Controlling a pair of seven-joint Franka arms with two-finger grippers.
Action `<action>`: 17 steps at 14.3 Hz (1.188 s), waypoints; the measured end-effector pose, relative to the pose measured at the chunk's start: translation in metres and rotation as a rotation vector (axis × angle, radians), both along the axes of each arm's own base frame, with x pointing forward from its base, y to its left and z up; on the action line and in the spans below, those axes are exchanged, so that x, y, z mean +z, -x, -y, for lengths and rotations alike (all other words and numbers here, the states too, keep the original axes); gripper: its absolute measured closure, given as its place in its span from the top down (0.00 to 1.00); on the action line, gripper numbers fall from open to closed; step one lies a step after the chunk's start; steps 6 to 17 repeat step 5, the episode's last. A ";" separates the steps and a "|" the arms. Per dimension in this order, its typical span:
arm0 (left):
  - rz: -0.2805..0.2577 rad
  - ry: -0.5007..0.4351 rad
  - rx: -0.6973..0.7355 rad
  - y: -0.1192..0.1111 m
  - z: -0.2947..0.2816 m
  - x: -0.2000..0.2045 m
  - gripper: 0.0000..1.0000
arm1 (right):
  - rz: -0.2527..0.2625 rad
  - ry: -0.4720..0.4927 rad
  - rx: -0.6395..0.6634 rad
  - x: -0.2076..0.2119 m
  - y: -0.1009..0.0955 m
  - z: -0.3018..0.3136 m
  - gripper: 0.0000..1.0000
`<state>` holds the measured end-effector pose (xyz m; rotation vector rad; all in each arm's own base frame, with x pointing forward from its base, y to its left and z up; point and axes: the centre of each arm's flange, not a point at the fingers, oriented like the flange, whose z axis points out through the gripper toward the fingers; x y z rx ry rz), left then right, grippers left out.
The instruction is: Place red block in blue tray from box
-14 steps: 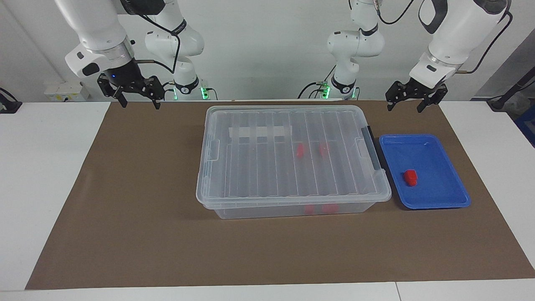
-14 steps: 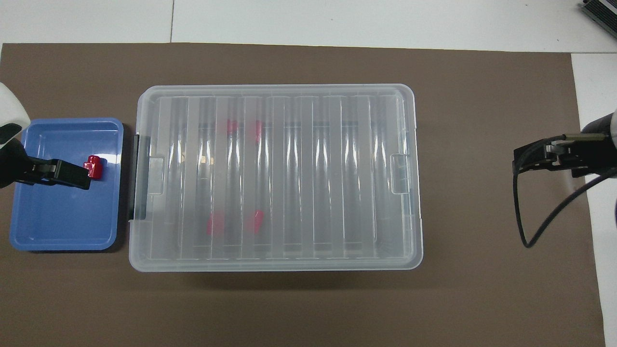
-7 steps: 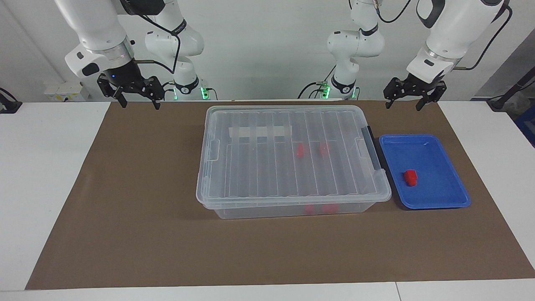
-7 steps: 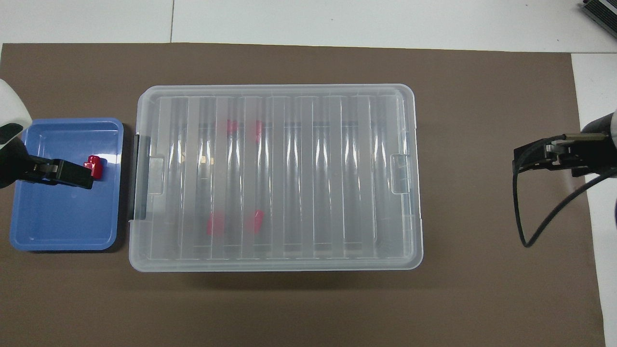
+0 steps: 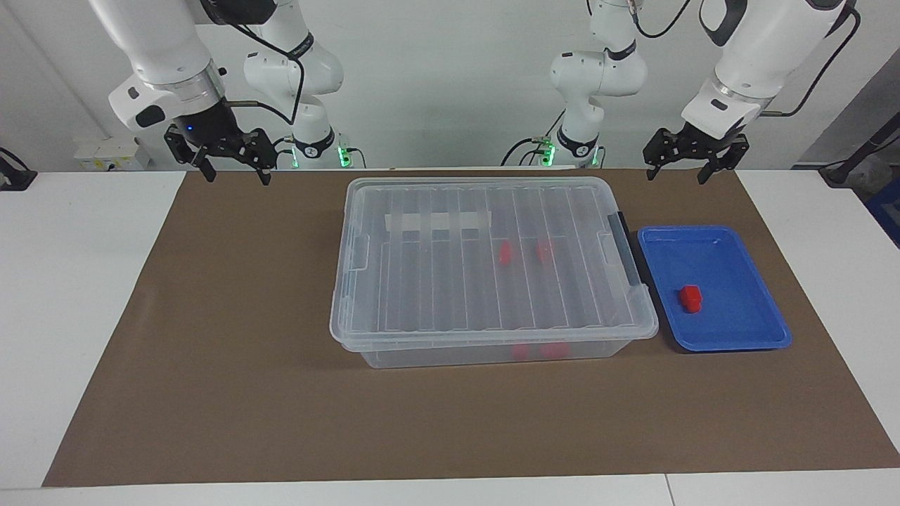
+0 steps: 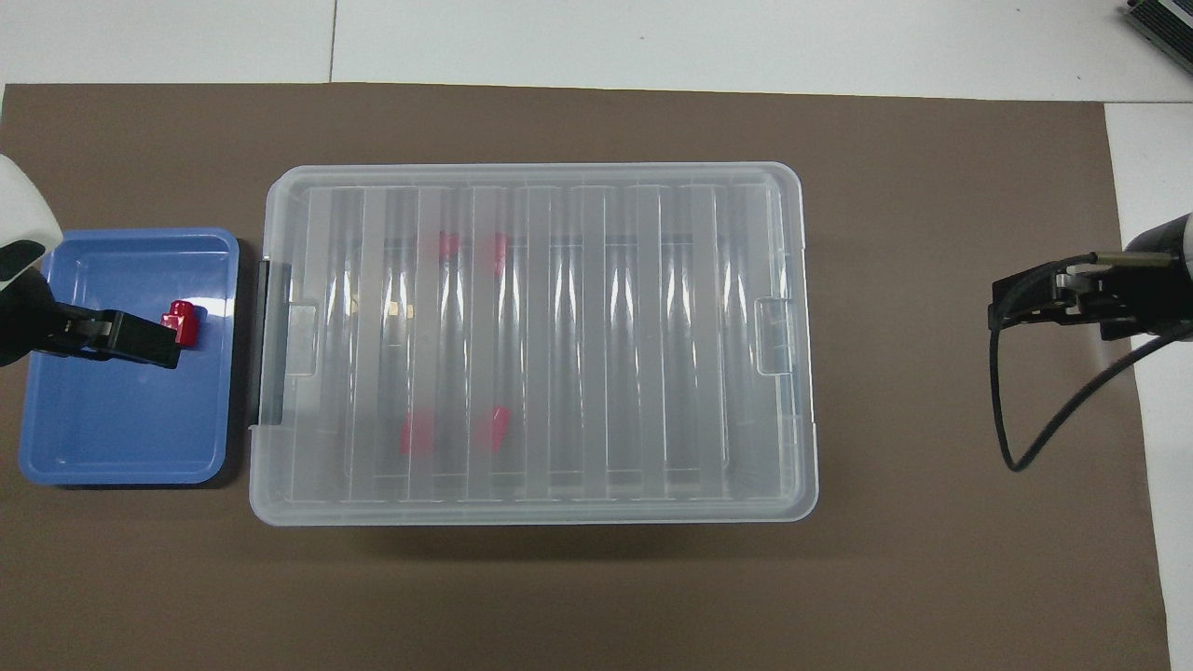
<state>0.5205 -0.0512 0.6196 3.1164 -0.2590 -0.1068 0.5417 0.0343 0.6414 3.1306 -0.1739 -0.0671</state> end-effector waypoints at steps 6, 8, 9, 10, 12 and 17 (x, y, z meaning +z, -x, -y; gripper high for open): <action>-0.001 0.001 0.023 -0.001 -0.012 0.000 1.00 | -0.006 0.000 0.000 -0.003 0.000 0.000 1.00; -0.001 0.001 0.023 -0.001 -0.012 0.000 1.00 | -0.006 0.000 0.000 -0.003 0.000 0.000 1.00; -0.001 0.001 0.023 -0.001 -0.012 0.000 1.00 | -0.006 0.000 0.000 -0.003 0.000 0.000 1.00; -0.001 0.001 0.023 -0.001 -0.012 0.000 1.00 | -0.006 0.000 0.000 -0.003 0.000 0.000 1.00; -0.001 0.001 0.023 -0.001 -0.012 0.000 1.00 | -0.006 0.000 0.000 -0.003 0.000 0.000 1.00; -0.001 0.001 0.023 -0.001 -0.012 0.000 1.00 | -0.006 0.000 0.000 -0.003 0.000 0.000 1.00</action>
